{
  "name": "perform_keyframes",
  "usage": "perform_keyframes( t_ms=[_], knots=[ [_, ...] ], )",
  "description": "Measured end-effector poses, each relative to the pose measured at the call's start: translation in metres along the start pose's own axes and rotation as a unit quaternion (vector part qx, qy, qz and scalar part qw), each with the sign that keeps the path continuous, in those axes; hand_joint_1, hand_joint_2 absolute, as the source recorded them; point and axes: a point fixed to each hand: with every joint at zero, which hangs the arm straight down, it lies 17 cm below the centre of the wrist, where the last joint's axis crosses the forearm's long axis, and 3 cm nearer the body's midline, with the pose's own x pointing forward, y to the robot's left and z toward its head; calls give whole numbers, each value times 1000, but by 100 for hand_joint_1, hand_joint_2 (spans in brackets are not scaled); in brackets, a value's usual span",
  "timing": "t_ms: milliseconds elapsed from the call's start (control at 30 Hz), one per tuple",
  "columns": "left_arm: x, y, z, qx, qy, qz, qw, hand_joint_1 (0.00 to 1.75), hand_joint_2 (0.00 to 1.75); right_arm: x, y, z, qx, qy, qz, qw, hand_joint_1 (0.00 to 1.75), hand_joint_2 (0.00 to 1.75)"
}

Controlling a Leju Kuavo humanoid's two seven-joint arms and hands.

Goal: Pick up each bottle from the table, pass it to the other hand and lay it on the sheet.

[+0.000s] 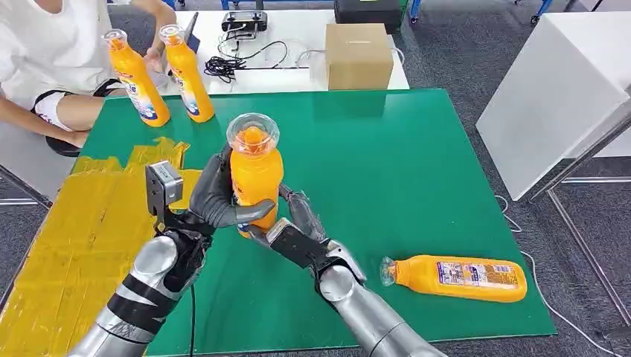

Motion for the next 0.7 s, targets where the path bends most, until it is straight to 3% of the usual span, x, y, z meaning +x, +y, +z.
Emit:
perform_keyframes(
  t_ms=[67, 100, 133, 367, 700],
  knots=[
    [0, 0, 0, 1, 0, 0, 1000, 0, 175, -1, 1, 0, 3, 0, 3, 1000, 175, 175],
    [0, 1, 0, 2, 0, 0, 1000, 103, 175, -1, 2, 0, 5, 1, 6, 1000, 175, 175],
    [-1, 3, 1, 5, 0, -1, 1000, 175, 175, -1, 3, -1, 7, 1, 11, 1000, 175, 175],
    [-5, 19, 8, 49, -3, 4, 999, 175, 175, -6, 9, 0, 12, 9, 23, 1000, 175, 175],
    [-7, 22, 10, 58, -2, 6, 998, 175, 175, -6, 12, 2, 13, 9, 23, 1000, 175, 175]
  ],
)
